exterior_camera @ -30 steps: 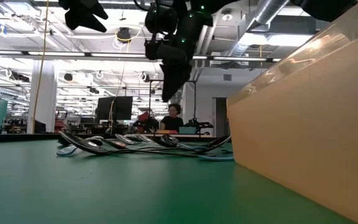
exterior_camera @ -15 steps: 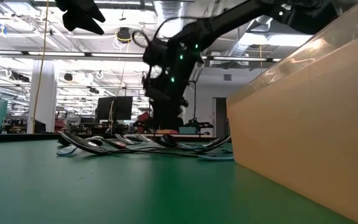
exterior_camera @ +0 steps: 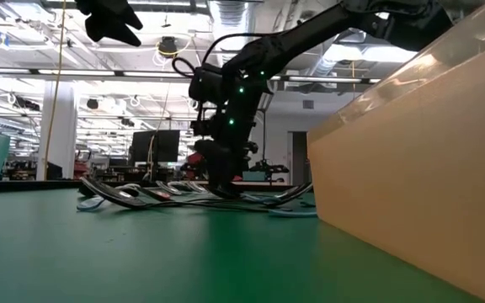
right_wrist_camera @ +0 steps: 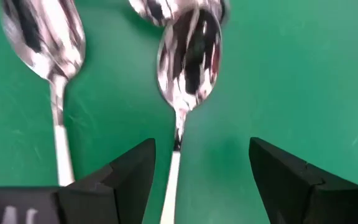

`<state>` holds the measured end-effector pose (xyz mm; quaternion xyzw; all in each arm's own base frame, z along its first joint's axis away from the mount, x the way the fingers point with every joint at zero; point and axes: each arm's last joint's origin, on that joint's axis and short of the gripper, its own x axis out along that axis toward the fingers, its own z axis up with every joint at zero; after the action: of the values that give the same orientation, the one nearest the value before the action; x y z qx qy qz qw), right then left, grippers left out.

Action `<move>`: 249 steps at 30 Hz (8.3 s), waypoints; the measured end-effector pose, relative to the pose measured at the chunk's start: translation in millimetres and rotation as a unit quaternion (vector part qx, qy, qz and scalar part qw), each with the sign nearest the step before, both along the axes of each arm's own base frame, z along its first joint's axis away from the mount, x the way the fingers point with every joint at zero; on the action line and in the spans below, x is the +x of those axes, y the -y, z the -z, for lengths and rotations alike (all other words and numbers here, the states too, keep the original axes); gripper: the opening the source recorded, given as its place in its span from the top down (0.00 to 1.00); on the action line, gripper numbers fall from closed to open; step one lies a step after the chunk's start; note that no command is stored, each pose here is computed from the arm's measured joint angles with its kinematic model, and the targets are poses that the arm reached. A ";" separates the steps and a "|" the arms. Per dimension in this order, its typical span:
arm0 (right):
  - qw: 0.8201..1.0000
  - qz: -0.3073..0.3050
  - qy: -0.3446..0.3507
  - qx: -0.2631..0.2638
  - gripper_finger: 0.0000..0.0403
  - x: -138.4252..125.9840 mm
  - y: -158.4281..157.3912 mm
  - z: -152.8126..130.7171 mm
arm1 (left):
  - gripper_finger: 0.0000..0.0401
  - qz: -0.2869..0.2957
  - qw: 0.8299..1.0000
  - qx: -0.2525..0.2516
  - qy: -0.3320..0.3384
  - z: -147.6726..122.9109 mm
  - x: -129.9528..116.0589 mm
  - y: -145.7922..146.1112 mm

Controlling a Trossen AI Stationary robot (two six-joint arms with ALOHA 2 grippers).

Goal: Sort silverware by color (type)
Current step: Put the orange spoon into the green bin

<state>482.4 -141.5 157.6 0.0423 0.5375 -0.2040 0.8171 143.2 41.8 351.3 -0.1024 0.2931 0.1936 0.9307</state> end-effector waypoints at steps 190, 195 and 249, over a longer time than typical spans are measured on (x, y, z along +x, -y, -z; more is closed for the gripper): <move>0.791 -0.237 0.561 -0.046 0.83 -59.8 -94.0 -212.0 | 1.00 0.152 0.926 0.120 0.324 29.1 46.6 1.8; 0.792 -0.236 0.561 -0.042 0.95 -59.7 -94.2 -211.8 | 1.00 0.152 0.927 0.117 0.322 29.7 46.7 1.8; 0.694 -0.419 0.563 0.163 0.96 103.4 -145.4 -101.0 | 0.66 -0.026 0.873 0.222 0.433 -29.5 -52.6 14.6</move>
<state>585.8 3.9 258.5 0.0521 -0.0358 0.3116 0.9481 90.6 27.2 380.8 0.0259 -0.1928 0.2142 0.9572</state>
